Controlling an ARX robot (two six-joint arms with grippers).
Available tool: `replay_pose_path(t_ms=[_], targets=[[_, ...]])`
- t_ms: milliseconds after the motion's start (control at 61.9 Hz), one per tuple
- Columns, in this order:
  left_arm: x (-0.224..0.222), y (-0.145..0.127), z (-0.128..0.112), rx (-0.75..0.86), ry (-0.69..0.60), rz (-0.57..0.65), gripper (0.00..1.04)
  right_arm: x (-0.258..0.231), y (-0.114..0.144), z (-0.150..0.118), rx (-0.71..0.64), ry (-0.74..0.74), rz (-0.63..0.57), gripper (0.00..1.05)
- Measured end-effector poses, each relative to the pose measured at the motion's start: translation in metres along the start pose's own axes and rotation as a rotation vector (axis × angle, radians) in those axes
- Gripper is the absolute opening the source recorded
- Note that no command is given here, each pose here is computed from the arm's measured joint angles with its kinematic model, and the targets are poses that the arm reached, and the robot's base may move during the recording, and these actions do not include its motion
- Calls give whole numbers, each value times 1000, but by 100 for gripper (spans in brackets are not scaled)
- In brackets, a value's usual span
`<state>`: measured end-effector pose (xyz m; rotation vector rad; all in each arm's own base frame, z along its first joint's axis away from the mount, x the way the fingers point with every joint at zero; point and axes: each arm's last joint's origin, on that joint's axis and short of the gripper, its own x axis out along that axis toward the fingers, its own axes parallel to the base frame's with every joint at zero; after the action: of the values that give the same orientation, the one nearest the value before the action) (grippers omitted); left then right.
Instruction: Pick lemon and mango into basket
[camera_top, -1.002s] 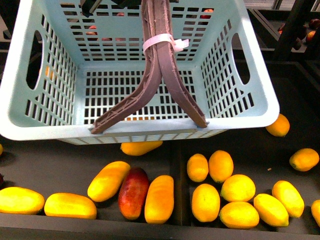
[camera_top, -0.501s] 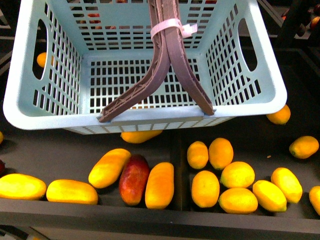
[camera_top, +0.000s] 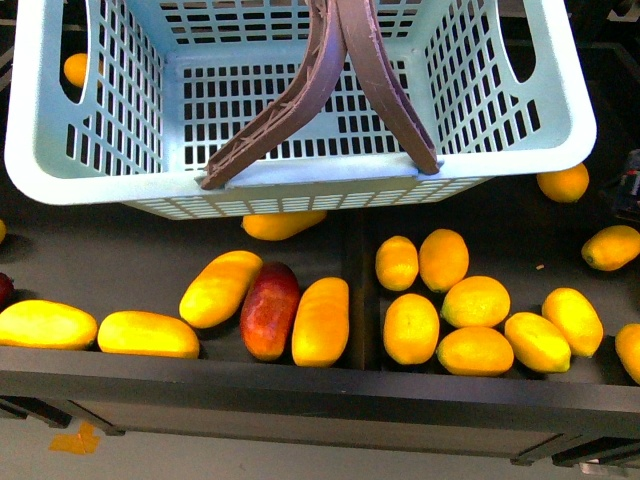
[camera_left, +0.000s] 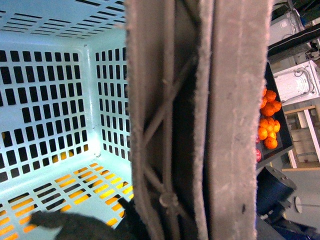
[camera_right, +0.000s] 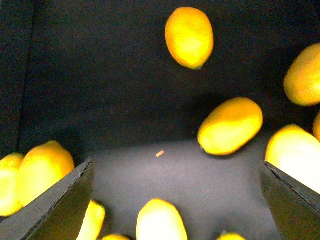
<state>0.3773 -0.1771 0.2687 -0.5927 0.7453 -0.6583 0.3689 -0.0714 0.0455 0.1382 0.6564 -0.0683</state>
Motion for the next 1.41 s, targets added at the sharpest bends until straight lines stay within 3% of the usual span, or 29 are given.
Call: replay_pose_path(t_ms=[436,937,1163,1406], targets=[[0,0,0,0,0,0,14,126,-7,27,-44,88,-76,96],[0,0,0,0,0,0,14,204,-7,62,-84,92,-86,96],[0,0,0,0,0,0,14,212,-10,61,-83,102,-76,67],[0,0,0,0,0,0,14,191,-13,53,-67,70,-32,62]])
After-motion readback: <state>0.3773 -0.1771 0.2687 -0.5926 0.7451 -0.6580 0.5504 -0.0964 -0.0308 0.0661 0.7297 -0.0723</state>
